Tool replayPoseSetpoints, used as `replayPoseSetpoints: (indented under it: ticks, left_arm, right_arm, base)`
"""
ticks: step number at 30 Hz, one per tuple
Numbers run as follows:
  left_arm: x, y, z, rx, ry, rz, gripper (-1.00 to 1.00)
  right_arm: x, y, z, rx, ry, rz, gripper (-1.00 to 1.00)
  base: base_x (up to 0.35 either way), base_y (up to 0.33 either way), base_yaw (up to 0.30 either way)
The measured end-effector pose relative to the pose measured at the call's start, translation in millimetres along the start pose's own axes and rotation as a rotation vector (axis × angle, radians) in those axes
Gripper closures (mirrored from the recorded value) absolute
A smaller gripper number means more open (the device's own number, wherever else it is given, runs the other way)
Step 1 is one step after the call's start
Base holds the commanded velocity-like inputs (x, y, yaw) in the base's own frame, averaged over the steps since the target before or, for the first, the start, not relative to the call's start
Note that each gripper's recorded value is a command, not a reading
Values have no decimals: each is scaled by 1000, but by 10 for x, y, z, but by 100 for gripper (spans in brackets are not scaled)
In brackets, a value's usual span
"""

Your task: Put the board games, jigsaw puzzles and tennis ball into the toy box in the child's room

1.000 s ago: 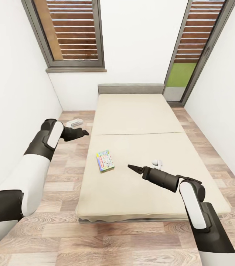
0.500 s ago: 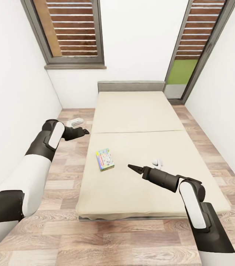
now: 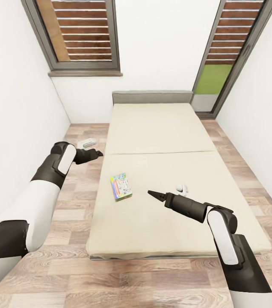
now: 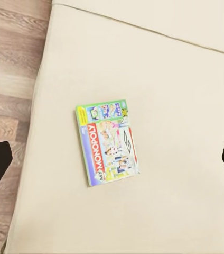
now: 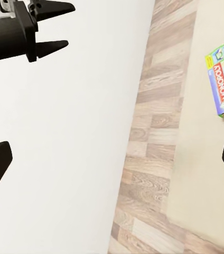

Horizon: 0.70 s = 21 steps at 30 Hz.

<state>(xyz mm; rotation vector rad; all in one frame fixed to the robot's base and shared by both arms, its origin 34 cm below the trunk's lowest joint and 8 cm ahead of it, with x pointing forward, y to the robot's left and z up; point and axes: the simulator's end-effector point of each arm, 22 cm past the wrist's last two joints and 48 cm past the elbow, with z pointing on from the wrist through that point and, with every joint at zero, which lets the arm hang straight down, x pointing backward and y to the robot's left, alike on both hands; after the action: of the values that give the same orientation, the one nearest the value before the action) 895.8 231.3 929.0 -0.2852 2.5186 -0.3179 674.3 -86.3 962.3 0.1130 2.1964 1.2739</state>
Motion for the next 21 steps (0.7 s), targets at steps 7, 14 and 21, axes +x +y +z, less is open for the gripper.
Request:
replayPoseSetpoints:
  ticks: [7,14,21]
  left_arm:
    - [57,34,74,-4,11,-3,-100]
    - [115,62,140,-8,22,-4,-100]
    - [229,103,230,-13,39,-7,-100]
  right_arm:
    - [39,-48,28,3,8,9,-100]
    - [81,-93,54,7,16,16,-100]
    - [107,-152,69,12,21,25,-100]
  base:
    - [42,0,0]
    - [79,0,0]
    - [111,0,0]
